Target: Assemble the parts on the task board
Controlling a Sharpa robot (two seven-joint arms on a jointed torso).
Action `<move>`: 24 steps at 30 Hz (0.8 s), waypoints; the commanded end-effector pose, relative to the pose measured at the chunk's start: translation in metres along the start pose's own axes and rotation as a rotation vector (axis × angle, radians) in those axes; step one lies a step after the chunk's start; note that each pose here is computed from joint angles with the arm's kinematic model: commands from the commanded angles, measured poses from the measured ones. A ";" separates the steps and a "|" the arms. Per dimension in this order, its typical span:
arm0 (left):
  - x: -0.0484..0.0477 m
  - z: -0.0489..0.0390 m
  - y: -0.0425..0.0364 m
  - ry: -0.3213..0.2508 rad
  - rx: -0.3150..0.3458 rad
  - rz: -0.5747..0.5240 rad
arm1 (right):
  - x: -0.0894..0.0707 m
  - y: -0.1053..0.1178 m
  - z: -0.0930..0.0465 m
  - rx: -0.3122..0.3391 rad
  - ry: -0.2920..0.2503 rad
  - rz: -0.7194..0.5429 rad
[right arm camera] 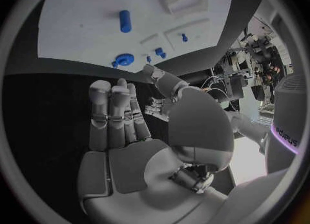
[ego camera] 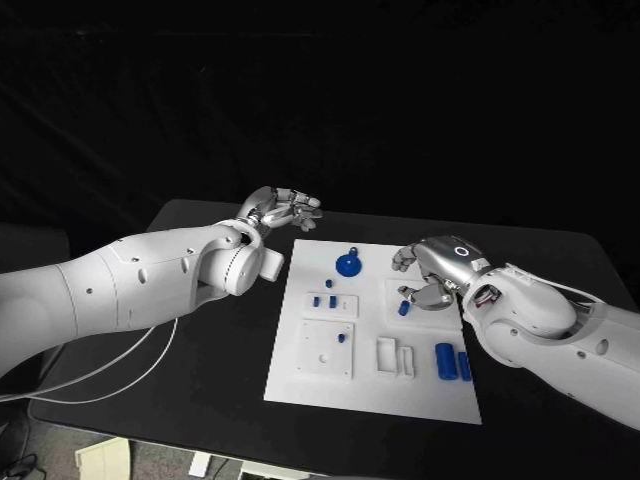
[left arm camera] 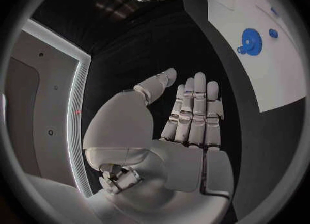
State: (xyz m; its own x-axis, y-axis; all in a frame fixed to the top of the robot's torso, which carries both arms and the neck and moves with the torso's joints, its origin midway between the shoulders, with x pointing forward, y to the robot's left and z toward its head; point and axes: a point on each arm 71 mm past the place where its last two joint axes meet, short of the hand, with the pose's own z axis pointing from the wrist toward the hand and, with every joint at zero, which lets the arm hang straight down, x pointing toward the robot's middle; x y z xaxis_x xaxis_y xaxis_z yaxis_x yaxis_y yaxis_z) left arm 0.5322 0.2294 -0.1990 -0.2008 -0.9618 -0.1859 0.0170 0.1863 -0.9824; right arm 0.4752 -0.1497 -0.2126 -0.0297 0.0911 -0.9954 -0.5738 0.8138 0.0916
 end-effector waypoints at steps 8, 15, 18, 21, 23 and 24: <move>0.0038 0.0008 -0.0029 0.015 0.019 -0.001 | 0.021 -0.011 0.008 0.037 0.167 -0.047; 0.0038 0.0010 -0.0027 0.016 0.018 -0.001 | 0.036 -0.011 0.006 0.041 0.243 -0.059; 0.0036 0.0010 -0.0027 0.016 0.019 -0.001 | 0.038 -0.012 0.005 0.045 0.262 -0.063; 0.0032 0.0009 -0.0026 0.015 0.018 -0.001 | 0.040 -0.014 0.005 0.049 0.271 -0.066; 0.0031 0.0009 -0.0026 0.015 0.018 -0.001 | 0.041 -0.014 0.004 0.049 0.275 -0.072; 0.0030 0.0008 -0.0026 0.015 0.018 -0.001 | 0.041 -0.013 0.004 0.049 0.276 -0.073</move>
State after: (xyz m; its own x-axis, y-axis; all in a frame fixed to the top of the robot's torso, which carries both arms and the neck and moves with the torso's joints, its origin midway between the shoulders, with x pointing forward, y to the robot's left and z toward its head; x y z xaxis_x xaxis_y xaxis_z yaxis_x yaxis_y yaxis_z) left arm 0.5324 0.2281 -0.1991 -0.2033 -0.9614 -0.1854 0.0175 0.1858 -0.9824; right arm 0.4861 -0.1546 -0.2514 -0.1916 -0.0858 -0.9777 -0.5404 0.8408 0.0321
